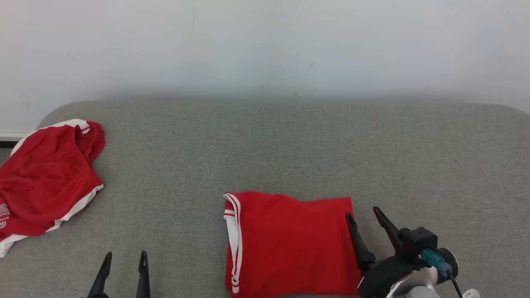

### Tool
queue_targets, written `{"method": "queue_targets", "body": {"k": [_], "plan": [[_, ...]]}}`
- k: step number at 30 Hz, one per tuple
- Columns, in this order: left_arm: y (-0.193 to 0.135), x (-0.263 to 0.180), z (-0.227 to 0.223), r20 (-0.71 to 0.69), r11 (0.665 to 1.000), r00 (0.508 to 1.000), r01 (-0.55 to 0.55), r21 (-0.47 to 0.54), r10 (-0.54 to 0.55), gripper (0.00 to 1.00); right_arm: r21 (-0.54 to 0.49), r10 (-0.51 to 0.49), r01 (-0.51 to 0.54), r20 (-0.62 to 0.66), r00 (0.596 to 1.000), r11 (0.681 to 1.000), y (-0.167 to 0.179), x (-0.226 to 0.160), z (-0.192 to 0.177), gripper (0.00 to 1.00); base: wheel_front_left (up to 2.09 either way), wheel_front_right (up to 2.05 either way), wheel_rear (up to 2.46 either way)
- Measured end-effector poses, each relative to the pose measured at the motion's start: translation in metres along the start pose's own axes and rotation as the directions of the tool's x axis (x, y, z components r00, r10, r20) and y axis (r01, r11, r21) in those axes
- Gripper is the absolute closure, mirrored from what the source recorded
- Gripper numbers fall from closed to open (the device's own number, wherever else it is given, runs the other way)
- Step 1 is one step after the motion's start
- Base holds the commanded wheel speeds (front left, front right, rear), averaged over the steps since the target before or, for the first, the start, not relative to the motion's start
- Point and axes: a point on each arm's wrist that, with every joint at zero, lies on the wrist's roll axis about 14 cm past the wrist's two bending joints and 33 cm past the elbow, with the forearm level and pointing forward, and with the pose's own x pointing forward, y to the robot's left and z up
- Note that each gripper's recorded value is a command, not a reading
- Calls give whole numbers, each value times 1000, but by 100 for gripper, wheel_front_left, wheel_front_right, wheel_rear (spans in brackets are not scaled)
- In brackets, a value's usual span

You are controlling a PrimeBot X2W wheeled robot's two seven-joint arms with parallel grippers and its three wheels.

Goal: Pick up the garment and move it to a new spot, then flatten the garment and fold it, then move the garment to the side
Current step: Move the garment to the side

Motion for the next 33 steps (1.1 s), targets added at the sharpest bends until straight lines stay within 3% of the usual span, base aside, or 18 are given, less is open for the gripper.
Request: {"method": "queue_targets", "body": {"k": [17, 18, 19, 20, 25, 33], "plan": [[11, 3, -11, -39, 999, 998, -40, -5, 40, 0, 62, 22, -3, -306, 952, 998, 10, 7, -87, 0, 0, 0, 0], [11, 3, -12, -39, 999, 998, -43, -9, 42, 0, 69, 32, -11, -315, 949, 998, 14, 6, -89, 31, 0, 0, 0], [11, 4, -11, -39, 999, 998, -43, -9, 42, 0, 81, 41, -16, -320, 946, 997, 18, 6, -91, 88, 0, 0, 0], [11, 5, -11, -38, 999, 998, -41, -10, 41, 0, 92, 47, -18, -323, 945, 996, 20, 7, -92, 100, 0, 0, 0], [8, 11, -13, -42, 999, 999, -36, -17, 35, 0, 92, 61, -32, -328, 943, 995, 20, 17, -91, 100, 0, 0, 0], [1, 28, -19, -56, 1000, 998, -17, -18, 16, 0, -20, 11, -17, -275, 961, 1000, -29, 54, -61, 100, 0, 0, 0]]}}
